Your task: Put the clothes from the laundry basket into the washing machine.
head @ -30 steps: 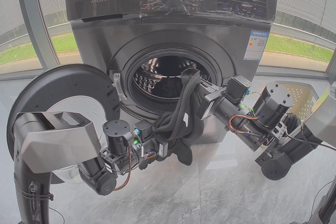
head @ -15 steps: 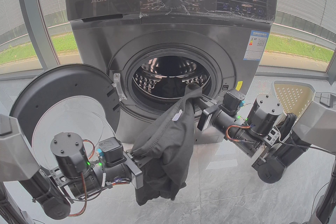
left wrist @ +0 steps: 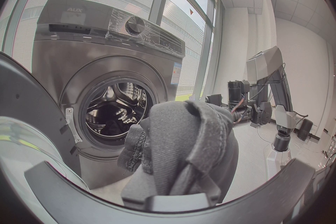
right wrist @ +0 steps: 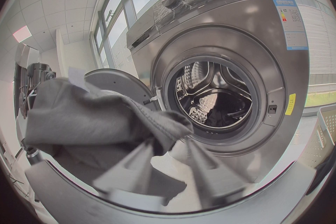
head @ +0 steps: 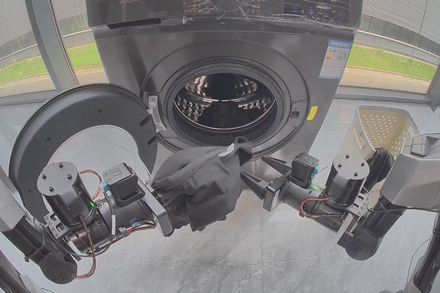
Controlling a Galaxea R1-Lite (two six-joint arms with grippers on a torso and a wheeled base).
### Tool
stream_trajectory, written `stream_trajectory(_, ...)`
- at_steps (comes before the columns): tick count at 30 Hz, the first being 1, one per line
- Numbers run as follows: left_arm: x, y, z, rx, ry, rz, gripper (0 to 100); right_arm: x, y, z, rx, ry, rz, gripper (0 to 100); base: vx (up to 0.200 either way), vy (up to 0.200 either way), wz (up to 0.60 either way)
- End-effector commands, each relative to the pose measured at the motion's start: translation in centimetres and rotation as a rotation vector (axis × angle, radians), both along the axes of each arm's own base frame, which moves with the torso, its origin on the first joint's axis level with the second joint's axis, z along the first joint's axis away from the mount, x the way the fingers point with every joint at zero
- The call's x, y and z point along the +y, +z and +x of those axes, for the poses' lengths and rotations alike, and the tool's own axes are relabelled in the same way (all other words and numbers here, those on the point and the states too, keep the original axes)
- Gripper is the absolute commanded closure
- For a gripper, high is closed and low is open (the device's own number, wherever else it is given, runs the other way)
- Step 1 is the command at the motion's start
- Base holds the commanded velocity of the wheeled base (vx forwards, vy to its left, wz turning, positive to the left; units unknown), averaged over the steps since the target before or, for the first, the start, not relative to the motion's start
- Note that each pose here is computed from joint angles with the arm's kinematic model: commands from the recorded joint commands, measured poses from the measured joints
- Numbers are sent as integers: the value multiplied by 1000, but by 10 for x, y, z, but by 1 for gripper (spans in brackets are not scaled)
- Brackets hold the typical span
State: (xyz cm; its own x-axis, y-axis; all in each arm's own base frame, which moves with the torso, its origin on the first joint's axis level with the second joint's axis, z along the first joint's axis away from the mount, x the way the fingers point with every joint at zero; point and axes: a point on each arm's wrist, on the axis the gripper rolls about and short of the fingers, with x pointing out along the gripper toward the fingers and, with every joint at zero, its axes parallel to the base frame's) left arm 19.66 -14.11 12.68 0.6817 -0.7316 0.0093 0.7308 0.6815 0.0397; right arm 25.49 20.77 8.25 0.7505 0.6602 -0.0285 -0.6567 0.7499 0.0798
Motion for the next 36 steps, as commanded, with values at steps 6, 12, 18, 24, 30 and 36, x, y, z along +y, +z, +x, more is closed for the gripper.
stream_trajectory(6,12,3,8,3,69,-19,100,-43,-6,-52,117,22,-100,0,0,0,0)
stream_trajectory(12,19,0,11,21,136,-20,100,-69,0,-85,143,24,-126,0,0,0,0)
stream_trajectory(18,19,-5,14,37,275,-8,100,-76,21,-79,53,-20,-71,0,0,0,0)
stream_trajectory(24,22,-4,15,32,339,-14,100,-87,30,-58,9,-118,-36,0,0,0,0)
stream_trajectory(30,23,-7,14,43,342,-5,100,-91,31,-54,3,-144,-32,0,0,0,0)
stream_trajectory(36,22,-10,14,52,342,5,100,-92,30,-54,12,-145,-36,0,0,0,0)
